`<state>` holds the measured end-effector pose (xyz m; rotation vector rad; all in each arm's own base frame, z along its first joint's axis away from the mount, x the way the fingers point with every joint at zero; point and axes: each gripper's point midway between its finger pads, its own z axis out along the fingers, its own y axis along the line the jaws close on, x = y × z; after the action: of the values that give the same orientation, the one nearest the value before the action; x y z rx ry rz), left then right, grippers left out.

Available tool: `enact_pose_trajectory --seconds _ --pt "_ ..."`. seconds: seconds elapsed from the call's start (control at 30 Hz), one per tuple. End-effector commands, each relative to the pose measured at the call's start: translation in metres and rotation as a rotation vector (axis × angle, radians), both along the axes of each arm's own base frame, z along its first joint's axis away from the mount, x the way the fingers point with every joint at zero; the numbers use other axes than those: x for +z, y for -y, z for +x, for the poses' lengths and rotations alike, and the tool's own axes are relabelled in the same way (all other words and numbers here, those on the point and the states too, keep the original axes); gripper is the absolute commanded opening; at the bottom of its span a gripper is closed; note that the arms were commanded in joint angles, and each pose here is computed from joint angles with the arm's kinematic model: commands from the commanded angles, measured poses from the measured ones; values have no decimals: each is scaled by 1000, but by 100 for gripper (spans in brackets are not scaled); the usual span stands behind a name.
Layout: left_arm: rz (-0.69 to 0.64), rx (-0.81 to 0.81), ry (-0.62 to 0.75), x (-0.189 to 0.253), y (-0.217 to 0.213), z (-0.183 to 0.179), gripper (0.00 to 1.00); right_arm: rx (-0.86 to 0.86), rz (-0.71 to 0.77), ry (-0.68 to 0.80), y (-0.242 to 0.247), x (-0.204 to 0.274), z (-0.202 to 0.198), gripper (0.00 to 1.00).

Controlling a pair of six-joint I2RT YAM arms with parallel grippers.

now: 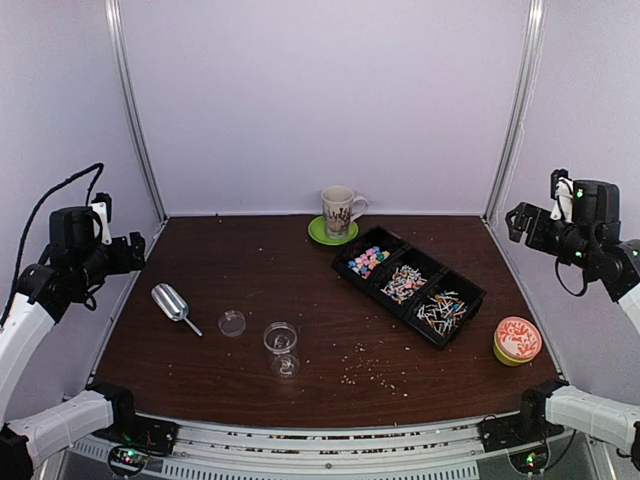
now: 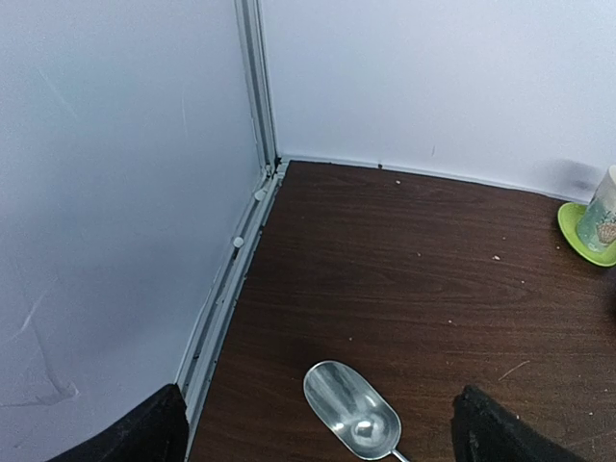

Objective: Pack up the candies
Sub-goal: Adjust the plate at the center of the board.

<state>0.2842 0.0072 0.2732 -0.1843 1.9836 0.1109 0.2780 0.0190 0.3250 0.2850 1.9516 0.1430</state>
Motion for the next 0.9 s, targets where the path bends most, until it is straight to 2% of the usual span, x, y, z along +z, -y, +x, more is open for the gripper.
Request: enact_pose_trajectory --seconds 0.0,0.1,0.17,0.23,0.37,0.53,0.87 --pt "-12 6 10 -1 -1 2 98 -65 61 40 8 8 -3 100" --pt "-11 8 10 0 -2 1 98 -214 202 42 24 -4 -10 100" --pt "-11 10 10 0 -2 1 98 -194 253 22 18 -11 -15 99" --pt "-9 12 7 -1 -2 0 98 -75 244 34 1 -11 -15 100" --pt "-9 9 5 -1 -2 0 98 -22 261 -38 -12 -29 -9 99" --pt "-11 5 -3 -2 -1 1 98 -61 293 -141 -15 -67 3 99" --pt "-12 0 -21 -7 0 3 98 -135 313 -212 -23 -114 27 100"
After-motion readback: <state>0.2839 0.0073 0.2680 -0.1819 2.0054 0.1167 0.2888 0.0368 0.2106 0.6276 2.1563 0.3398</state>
